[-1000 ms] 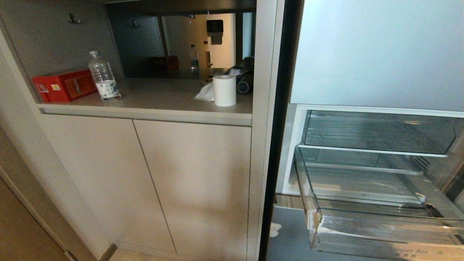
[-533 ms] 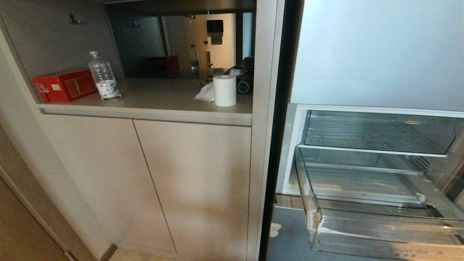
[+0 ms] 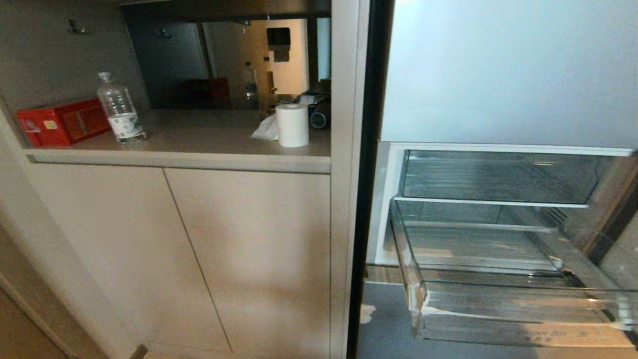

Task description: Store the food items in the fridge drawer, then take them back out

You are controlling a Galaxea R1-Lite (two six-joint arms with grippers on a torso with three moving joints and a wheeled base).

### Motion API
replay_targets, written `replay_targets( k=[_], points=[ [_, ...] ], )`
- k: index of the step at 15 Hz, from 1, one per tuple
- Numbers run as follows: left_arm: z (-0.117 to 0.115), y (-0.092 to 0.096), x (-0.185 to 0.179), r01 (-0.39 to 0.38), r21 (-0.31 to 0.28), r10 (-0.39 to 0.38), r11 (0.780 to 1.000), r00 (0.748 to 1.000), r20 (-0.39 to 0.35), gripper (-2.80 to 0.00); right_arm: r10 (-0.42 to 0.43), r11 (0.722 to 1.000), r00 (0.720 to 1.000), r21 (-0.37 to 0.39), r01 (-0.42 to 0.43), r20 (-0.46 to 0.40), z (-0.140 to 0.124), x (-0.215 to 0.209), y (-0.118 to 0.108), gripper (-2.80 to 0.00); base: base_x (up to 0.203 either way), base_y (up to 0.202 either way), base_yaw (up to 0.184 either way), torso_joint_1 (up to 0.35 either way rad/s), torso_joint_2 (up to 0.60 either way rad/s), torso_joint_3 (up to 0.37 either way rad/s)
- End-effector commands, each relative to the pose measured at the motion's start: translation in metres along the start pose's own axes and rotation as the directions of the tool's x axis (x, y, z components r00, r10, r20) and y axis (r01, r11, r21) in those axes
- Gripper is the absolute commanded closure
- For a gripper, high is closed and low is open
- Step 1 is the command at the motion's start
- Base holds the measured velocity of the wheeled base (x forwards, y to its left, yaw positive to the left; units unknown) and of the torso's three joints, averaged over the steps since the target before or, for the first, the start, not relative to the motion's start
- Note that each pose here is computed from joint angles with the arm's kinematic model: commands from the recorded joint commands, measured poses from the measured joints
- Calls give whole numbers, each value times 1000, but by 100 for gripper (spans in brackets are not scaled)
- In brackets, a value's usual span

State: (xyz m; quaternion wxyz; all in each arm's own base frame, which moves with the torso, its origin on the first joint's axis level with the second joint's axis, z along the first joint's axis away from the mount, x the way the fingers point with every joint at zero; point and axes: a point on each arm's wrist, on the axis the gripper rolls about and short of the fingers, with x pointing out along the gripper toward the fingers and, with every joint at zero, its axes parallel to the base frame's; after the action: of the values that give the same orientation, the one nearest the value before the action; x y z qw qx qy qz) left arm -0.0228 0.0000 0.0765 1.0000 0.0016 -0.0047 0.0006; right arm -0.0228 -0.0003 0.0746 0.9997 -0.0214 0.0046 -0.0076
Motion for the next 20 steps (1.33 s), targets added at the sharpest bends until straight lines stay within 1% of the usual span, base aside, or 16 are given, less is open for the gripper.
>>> replay_targets(
  k=[1,7,20],
  points=[
    [0,0,0,0,0,0,1000,1000,-3,0,0,1000,1000,0,0,-2,0,0,0,0,1,5,-174,2,-2,2],
    [-1,0,0,0,0,0,1000,1000,-2,0,-3,1000,1000,20,3,0,0,0,0,0,0,7,-174,4,3,3],
    [0,0,0,0,0,0,1000,1000,-3,0,2,1000,1000,18,-2,3,0,0,0,0,0,8,-173,4,2,2]
  ],
)
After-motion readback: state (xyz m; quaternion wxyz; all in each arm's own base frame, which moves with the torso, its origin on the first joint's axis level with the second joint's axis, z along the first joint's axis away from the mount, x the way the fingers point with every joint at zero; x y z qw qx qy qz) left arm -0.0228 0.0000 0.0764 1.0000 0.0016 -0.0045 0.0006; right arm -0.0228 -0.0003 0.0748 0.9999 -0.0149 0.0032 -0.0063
